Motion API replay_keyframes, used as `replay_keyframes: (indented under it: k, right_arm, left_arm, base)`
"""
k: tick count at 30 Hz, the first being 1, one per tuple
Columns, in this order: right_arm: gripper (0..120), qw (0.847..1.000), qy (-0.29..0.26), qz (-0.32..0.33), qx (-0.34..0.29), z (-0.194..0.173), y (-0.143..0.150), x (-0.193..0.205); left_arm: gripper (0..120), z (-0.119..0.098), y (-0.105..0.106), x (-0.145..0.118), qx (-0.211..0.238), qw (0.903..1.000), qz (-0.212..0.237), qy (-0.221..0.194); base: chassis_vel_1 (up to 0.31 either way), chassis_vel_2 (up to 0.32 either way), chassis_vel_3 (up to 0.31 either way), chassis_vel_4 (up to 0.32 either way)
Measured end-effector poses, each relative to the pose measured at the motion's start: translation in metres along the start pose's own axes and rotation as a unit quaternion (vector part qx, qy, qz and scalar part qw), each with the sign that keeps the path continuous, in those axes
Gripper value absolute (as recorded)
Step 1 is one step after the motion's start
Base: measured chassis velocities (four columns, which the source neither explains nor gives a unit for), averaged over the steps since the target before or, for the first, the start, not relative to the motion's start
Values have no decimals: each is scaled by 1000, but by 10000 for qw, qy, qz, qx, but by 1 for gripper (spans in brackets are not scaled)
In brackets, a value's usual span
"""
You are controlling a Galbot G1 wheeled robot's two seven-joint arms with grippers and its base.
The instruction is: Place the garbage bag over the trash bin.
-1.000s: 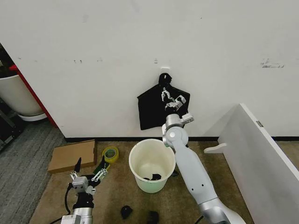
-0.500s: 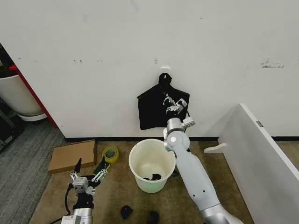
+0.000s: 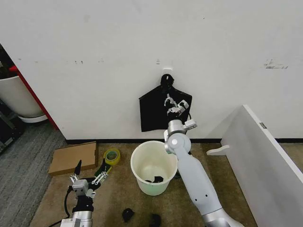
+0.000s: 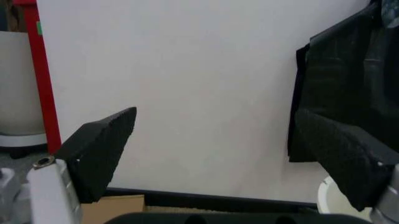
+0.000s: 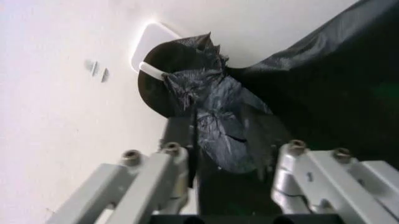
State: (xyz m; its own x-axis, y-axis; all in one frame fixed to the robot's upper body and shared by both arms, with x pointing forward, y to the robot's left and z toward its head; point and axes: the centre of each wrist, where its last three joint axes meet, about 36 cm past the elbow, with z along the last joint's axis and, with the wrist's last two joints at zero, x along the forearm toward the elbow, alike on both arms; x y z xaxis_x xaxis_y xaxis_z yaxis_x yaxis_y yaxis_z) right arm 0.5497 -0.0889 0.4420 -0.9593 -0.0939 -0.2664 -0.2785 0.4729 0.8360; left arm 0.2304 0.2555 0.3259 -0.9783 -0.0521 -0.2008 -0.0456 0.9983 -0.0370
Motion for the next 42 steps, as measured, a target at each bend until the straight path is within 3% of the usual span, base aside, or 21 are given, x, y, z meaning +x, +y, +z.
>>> replay_keyframes:
  k: [11, 15, 22, 34, 36, 42]
  right_arm:
    - [73, 9998, 148, 39, 126, 6, -3, -3]
    - [77, 9997, 158, 1, 202, 8, -5, -7]
    - [47, 9993, 145, -1, 336, 13, -13, -11]
    - [5, 9986, 3, -67, 529, 12, -19, -18]
    - [0, 9985, -9, -81, 547, 12, -19, -18]
    - [0, 9978, -13, -164, 635, 15, -23, -9]
  left_arm:
    - [100, 5, 0, -1, 7, 10000, -36, 23]
    - [100, 7, 0, 0, 13, 10000, -41, 29]
    - [100, 8, 0, -1, 13, 10000, -60, 22]
    - [100, 10, -1, -1, 26, 10000, -73, 40]
    - [100, 10, -1, -1, 28, 10000, -73, 41]
    - [100, 10, -1, -1, 31, 10000, -76, 39]
  base:
    - [0, 0, 0, 0]
    - [0, 0, 0, 0]
    - [0, 0, 0, 0]
    - [0, 0, 0, 0]
    - [0, 0, 0, 0]
    - [0, 0, 0, 0]
